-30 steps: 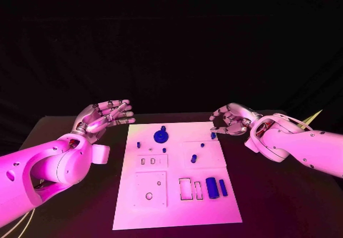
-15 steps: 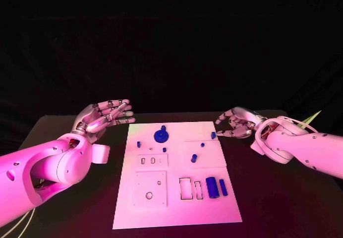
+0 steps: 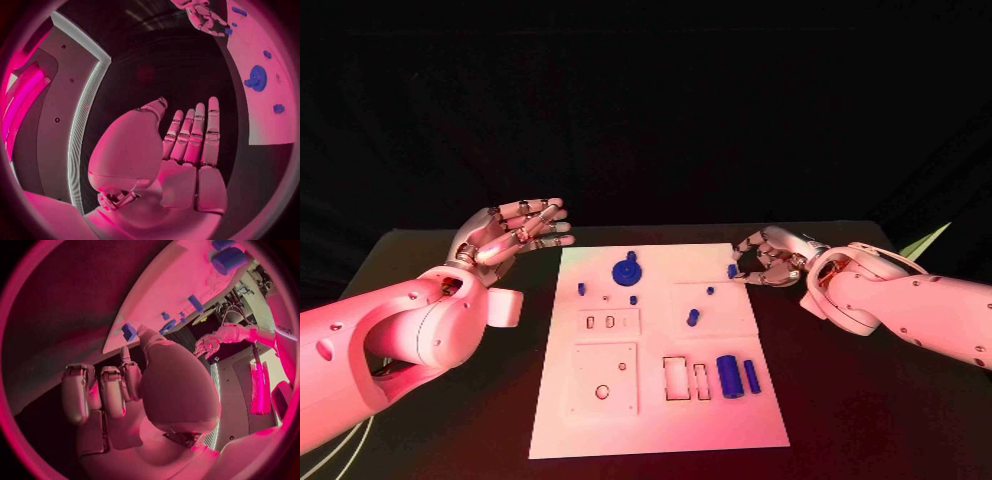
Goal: Assemble the parts on the task board
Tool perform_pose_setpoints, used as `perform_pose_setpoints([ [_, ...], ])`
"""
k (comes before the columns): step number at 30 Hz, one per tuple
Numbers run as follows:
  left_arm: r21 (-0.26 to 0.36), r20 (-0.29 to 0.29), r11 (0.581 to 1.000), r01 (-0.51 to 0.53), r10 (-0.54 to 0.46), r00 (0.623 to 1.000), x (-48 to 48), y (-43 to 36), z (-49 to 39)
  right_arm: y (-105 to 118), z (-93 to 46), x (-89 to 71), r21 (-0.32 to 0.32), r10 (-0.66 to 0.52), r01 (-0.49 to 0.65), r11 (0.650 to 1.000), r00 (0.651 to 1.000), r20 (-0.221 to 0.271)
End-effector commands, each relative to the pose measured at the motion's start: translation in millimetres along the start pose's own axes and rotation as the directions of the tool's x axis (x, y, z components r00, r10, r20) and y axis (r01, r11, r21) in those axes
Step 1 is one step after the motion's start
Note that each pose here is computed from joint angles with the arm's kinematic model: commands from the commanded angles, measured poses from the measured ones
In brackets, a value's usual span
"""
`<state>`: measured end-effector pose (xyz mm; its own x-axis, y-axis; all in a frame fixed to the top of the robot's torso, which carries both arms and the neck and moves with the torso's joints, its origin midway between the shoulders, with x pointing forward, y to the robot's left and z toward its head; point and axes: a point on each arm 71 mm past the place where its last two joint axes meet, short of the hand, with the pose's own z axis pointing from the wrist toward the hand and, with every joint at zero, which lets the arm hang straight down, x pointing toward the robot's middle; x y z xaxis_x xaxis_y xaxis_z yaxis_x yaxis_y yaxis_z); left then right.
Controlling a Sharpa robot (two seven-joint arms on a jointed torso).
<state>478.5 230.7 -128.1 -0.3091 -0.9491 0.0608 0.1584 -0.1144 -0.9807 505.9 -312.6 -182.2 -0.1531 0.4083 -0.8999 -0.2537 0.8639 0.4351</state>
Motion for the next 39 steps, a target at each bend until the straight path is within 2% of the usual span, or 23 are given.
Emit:
perform_pose_setpoints([
  [1, 0.004, -0.006, 1.000, 0.002, -0.002, 1.000, 1.5, -0.6, 0.6, -0.1, 1.2, 2.5, 0.001, -0.001, 0.001, 1.000, 1.000, -0.005],
  [39, 0.002, -0.003, 1.000, 0.001, -0.001, 1.000, 0.4, -0.4, 0.5, 3.0, 10.5, 10.4, 0.008, 0.007, -0.007, 1.000, 1.000, -0.023],
])
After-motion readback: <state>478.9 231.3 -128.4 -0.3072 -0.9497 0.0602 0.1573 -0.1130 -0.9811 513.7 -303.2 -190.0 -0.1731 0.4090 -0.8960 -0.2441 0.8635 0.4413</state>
